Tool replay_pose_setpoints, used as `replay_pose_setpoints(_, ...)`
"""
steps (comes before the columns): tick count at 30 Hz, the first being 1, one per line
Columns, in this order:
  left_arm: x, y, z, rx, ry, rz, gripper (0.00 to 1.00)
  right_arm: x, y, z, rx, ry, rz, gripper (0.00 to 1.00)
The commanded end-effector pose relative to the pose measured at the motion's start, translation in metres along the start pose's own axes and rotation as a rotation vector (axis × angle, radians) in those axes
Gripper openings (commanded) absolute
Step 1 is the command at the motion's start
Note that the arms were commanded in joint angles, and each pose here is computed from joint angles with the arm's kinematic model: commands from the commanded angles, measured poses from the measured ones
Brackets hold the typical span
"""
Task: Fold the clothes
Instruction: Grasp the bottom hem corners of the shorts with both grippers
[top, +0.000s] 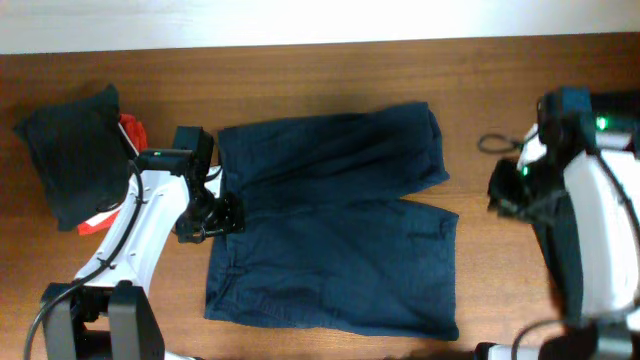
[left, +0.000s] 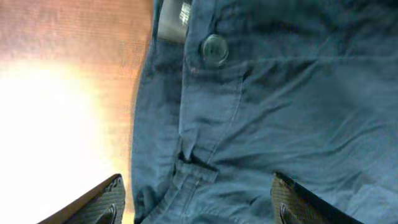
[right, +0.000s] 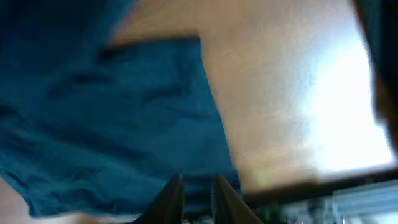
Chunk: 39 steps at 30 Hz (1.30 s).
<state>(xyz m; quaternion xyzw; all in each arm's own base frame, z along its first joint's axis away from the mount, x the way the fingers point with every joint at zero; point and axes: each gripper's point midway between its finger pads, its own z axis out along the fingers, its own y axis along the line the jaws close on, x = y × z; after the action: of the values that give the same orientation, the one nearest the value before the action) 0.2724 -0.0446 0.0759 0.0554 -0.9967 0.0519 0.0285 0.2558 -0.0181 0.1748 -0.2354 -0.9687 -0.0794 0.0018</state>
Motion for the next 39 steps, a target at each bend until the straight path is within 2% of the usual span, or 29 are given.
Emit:
replay_pose_setpoints(1,0.022,0.003,0.012,0.007,0.066,-0.01,0.74,0.043,-0.006,0.025,-0.046,0.056,0.044,0.27)
replay_pose_setpoints(5,0.036,0.005,0.034,0.021,0.098,-0.014,0.74,0.08,-0.008,0.065,-0.115,0.139,0.059,0.29)
replay_pose_setpoints(9,0.055,-0.003,0.056,0.098,0.146,-0.024,0.74,0.116,-0.017,0.11,-0.136,0.263,0.093,0.3)
replay_pose_setpoints(13,0.06,0.0,0.071,0.1,0.139,-0.024,0.73,0.139,-0.021,0.14,-0.158,0.325,0.142,0.39)
replay_pose_setpoints(17,0.059,0.001,0.088,0.105,0.103,-0.076,0.57,0.15,-0.028,0.159,-0.154,0.338,0.16,0.39)
replay_pose_setpoints(18,0.058,0.001,0.092,0.107,0.092,-0.096,0.56,0.15,-0.029,0.164,-0.155,0.335,0.16,0.36)
replay_pose_setpoints(21,0.055,0.001,0.098,0.117,0.063,-0.115,0.56,0.146,-0.03,0.173,-0.149,0.323,0.173,0.35)
replay_pose_setpoints(29,0.028,-0.005,0.116,0.156,-0.009,-0.137,0.56,0.119,-0.026,0.207,-0.156,0.316,0.203,0.35)
replay_pose_setpoints(33,-0.008,-0.014,0.114,0.196,-0.125,-0.113,0.56,0.065,-0.011,0.201,-0.184,0.2,0.168,0.35)
replay_pose_setpoints(35,-0.039,-0.022,0.101,0.224,-0.229,-0.092,0.56,0.006,-0.001,0.176,-0.173,0.033,0.125,0.36)
replay_pose_setpoints(39,-0.067,-0.029,0.084,0.25,-0.322,-0.073,0.56,-0.049,0.014,0.136,-0.17,-0.124,0.062,0.39)
